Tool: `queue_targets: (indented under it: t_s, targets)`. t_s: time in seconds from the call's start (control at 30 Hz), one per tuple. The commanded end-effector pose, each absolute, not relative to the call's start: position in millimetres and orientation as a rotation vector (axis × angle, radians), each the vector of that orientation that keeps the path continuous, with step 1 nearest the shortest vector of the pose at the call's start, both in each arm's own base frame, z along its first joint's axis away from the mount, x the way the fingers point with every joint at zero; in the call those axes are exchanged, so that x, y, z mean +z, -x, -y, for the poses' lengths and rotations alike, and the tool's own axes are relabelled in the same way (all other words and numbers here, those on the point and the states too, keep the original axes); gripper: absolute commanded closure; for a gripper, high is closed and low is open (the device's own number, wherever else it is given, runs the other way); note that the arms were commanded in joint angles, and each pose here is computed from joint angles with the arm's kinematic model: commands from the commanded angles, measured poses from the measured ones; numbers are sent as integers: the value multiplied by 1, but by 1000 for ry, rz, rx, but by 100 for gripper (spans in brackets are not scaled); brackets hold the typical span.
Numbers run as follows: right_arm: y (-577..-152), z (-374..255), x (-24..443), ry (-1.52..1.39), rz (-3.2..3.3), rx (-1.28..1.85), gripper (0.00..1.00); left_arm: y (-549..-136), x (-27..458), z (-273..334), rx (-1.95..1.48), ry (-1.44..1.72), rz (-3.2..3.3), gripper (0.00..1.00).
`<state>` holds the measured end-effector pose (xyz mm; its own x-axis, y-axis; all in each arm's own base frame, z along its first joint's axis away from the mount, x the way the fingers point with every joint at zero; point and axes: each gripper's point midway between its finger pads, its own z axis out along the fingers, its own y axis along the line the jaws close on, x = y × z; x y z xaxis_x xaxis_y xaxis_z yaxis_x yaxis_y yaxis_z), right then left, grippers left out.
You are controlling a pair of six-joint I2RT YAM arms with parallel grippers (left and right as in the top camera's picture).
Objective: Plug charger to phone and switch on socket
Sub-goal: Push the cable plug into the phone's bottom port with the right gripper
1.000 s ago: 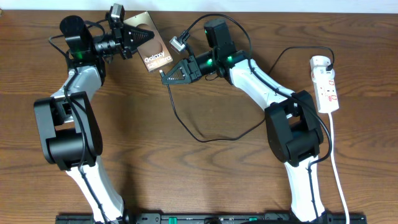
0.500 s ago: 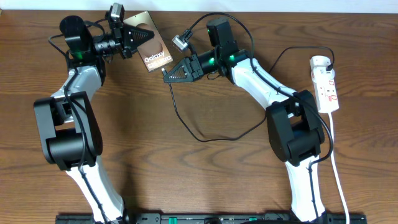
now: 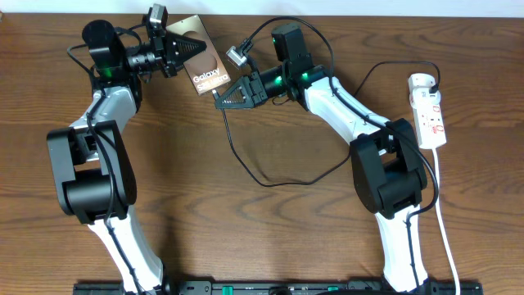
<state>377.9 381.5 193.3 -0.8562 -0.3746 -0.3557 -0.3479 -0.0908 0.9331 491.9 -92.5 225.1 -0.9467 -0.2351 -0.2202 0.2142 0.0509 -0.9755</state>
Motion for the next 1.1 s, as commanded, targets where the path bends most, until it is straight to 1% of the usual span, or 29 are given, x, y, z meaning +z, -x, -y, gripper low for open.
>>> queue_targets:
  t_s: [0.0, 1.07]
  targets:
    - [-383, -379, 194, -849, 2120, -2161, 99, -487, 237, 95, -1959, -47, -2008, 93]
    - [-395, -373, 191, -795, 2180, -2154, 99, -486, 240, 99, -1942, -95, -1992, 93]
